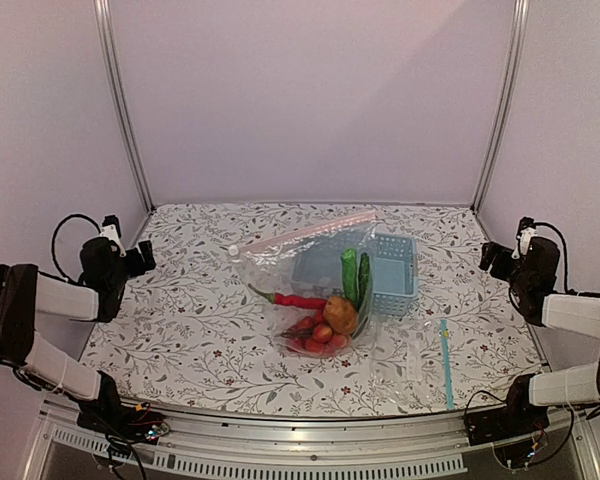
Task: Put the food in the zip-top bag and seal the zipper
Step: Reset both arms
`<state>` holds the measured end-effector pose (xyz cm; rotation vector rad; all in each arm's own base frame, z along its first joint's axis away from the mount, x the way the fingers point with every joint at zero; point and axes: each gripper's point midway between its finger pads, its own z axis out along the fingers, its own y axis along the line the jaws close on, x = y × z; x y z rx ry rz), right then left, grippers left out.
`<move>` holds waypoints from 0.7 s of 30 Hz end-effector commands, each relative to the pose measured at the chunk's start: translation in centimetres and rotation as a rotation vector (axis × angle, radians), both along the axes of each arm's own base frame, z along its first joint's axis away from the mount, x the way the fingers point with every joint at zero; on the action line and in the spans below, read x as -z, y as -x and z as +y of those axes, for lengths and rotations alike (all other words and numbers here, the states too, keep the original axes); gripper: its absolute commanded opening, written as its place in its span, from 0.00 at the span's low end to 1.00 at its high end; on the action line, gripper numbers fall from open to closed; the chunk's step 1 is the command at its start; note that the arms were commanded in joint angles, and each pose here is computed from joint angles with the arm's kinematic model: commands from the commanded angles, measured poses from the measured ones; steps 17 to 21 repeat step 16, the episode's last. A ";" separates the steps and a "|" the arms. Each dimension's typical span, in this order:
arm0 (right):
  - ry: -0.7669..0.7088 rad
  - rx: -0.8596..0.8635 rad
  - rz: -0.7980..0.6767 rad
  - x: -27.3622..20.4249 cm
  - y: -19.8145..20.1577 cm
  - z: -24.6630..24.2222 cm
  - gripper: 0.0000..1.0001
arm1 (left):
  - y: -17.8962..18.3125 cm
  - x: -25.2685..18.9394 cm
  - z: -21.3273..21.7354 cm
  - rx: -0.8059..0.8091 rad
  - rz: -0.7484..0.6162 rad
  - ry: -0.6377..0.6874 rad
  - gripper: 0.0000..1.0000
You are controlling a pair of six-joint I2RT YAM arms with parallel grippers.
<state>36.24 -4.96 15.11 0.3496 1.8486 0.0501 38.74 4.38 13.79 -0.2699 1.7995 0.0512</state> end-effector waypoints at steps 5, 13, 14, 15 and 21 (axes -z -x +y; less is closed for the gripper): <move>0.023 0.012 -0.056 -1.0 -0.4 -0.4 0.99 | 0.0 -0.3 0.2 -0.022 -0.020 -0.016 1.00; 0.018 0.009 -0.061 -1.1 -0.3 -0.3 0.99 | 0.0 -0.3 0.5 -0.039 -0.020 -0.014 1.00; 0.018 0.008 -0.061 -1.1 -0.3 -0.2 0.99 | 0.0 -0.2 0.4 -0.033 -0.017 -0.013 1.00; 0.019 0.008 -0.062 -1.1 -0.3 -0.2 0.99 | 0.0 -0.3 0.3 -0.029 -0.019 -0.011 1.00; 0.018 0.009 -0.063 -1.2 -0.3 -0.3 0.99 | 0.0 -0.3 0.3 -0.027 -0.020 -0.009 1.00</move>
